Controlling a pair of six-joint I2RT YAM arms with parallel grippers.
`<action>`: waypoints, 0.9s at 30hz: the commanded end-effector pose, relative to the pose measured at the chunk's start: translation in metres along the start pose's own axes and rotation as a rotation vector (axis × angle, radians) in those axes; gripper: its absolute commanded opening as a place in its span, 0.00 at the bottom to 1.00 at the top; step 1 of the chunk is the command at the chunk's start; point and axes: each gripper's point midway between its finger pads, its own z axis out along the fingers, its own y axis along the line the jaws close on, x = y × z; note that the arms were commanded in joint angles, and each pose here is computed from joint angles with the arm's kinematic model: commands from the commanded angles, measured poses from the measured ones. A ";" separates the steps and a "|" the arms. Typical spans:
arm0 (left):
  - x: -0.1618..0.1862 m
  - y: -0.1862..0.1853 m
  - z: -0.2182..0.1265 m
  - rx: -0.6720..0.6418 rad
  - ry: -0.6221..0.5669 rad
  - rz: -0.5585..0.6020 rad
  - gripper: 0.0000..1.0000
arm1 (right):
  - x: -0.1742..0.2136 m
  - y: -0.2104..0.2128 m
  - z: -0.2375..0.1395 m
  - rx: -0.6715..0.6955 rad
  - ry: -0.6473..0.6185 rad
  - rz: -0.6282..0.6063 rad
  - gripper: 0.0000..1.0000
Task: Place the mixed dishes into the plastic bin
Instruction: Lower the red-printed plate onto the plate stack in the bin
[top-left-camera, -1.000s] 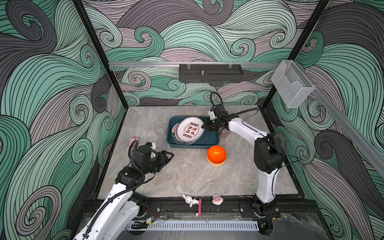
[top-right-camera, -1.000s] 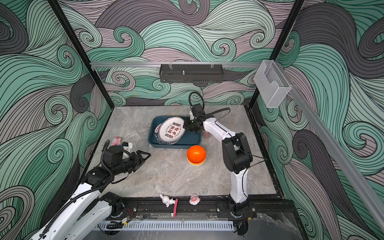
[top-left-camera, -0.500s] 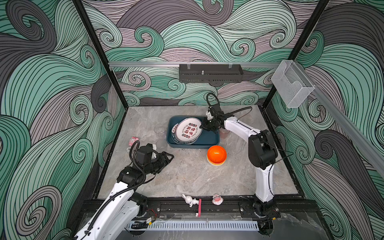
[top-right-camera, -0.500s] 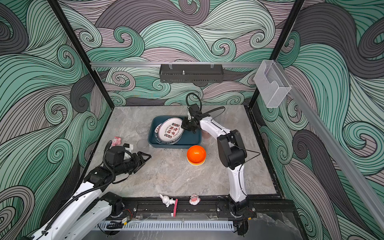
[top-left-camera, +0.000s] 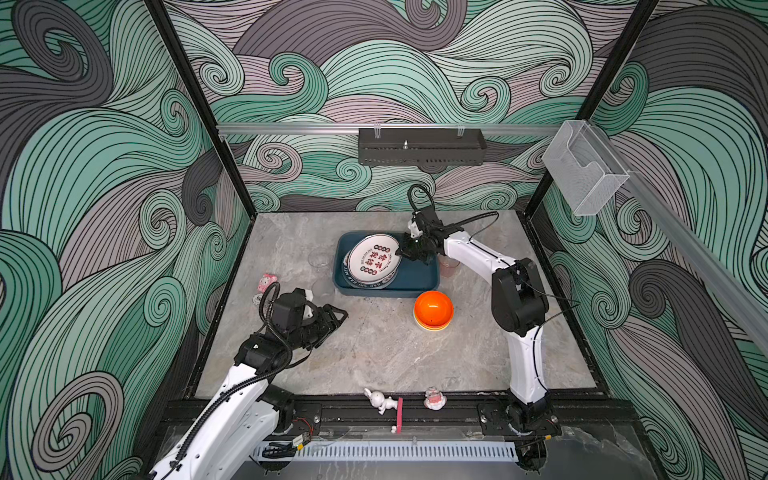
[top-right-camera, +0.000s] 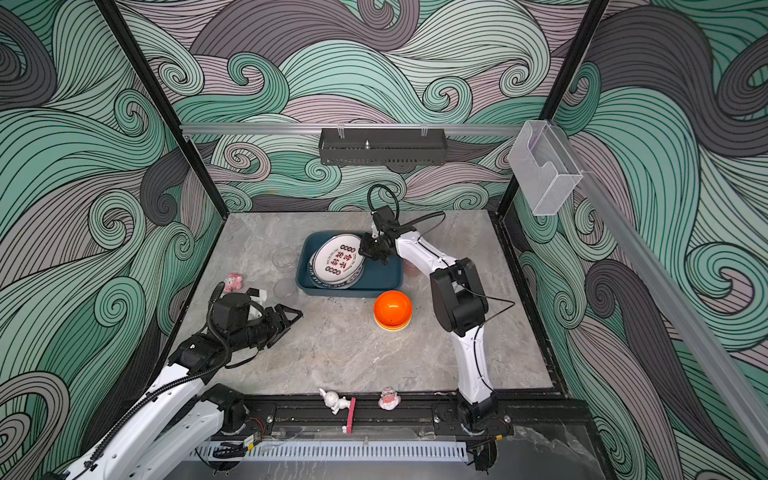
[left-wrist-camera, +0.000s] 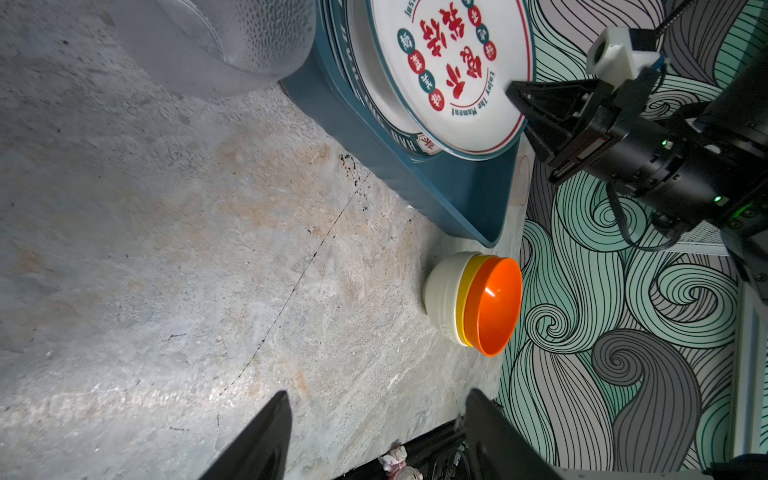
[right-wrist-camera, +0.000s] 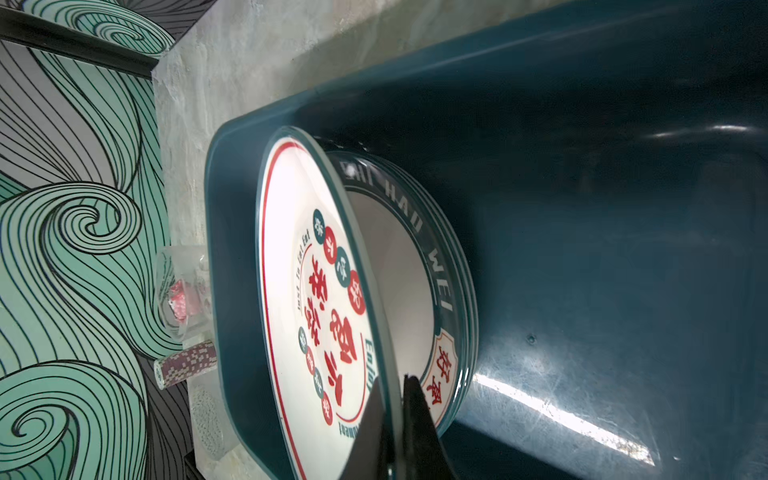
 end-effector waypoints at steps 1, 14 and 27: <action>-0.002 0.000 -0.002 0.002 -0.017 0.010 0.68 | -0.011 0.014 -0.005 -0.029 -0.033 -0.018 0.00; -0.002 0.002 -0.002 0.000 -0.022 0.005 0.68 | -0.007 0.009 0.002 -0.019 -0.021 -0.013 0.00; 0.000 0.004 0.000 -0.005 -0.019 0.002 0.68 | -0.002 0.005 0.010 -0.013 -0.006 -0.009 0.00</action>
